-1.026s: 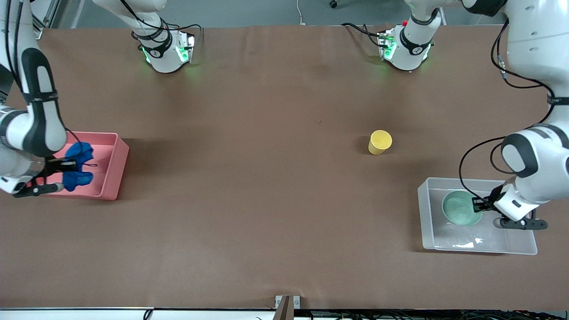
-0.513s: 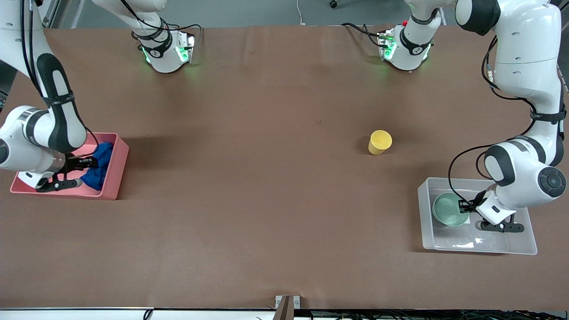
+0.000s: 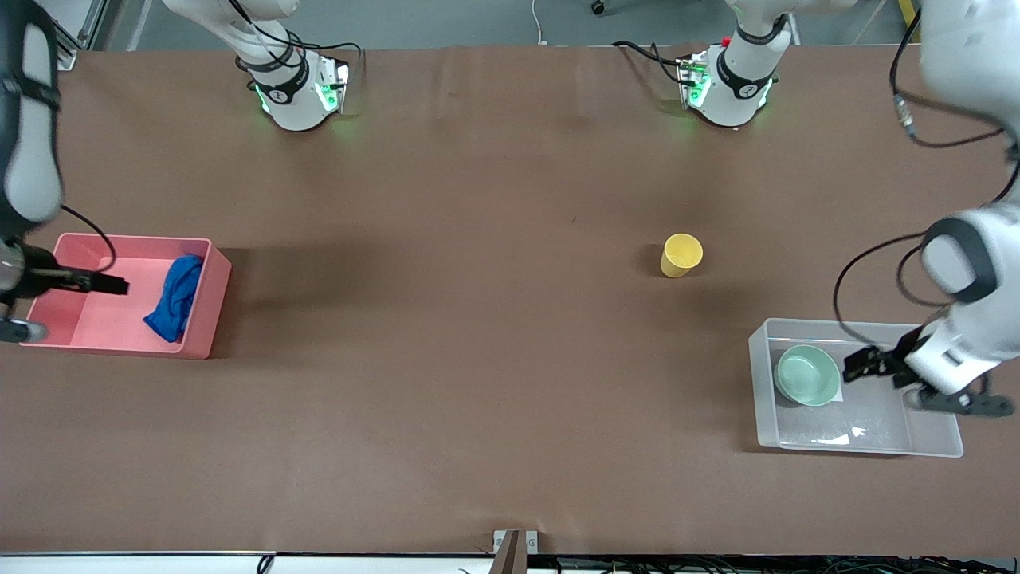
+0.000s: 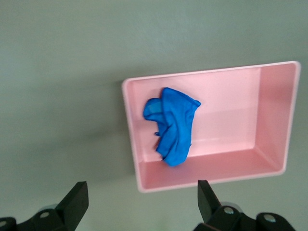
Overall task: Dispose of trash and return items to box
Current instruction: 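Release the cloth and bowl, then raise both grippers away, then reach the left gripper to the yellow cup and grasp it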
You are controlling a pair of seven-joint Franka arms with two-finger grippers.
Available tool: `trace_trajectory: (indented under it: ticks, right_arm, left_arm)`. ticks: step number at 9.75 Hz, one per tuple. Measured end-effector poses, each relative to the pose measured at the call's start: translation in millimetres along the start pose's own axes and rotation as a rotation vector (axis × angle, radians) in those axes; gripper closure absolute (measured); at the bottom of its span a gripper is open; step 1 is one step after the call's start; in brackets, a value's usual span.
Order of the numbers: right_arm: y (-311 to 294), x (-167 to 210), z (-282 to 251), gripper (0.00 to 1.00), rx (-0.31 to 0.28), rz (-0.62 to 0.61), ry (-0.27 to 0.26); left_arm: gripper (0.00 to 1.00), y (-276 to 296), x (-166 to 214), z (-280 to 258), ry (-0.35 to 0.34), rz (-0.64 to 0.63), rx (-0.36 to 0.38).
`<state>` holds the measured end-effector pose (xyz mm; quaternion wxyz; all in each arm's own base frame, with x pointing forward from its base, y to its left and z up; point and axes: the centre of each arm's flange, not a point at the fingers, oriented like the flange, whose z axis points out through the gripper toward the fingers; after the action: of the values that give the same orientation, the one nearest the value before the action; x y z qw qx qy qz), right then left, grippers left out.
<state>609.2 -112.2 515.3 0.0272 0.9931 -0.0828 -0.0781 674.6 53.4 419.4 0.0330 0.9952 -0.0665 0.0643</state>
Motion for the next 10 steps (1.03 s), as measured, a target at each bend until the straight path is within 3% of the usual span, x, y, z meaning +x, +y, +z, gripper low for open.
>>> trace_trajectory:
  ticks: [2,4,6,10]
  right_arm:
    - [2,-32,-79,0.0,0.013,0.008,0.106]
    - [9,-81,-132,0.0,0.032,0.008,0.144]
    - [4,-117,-154,0.0,0.041,-0.007,0.158]
    - [-3,-112,-147,0.0,0.04,-0.02,0.174]
  left_arm:
    - [0.0,56,-34,-53,-0.026,-0.009,0.008]
    - [0.01,130,-83,-42,-0.092,-0.002,-0.012]
    - [0.03,178,-132,3,-0.154,0.048,-0.008]
    - [0.05,210,-200,122,-0.177,0.115,-0.007]
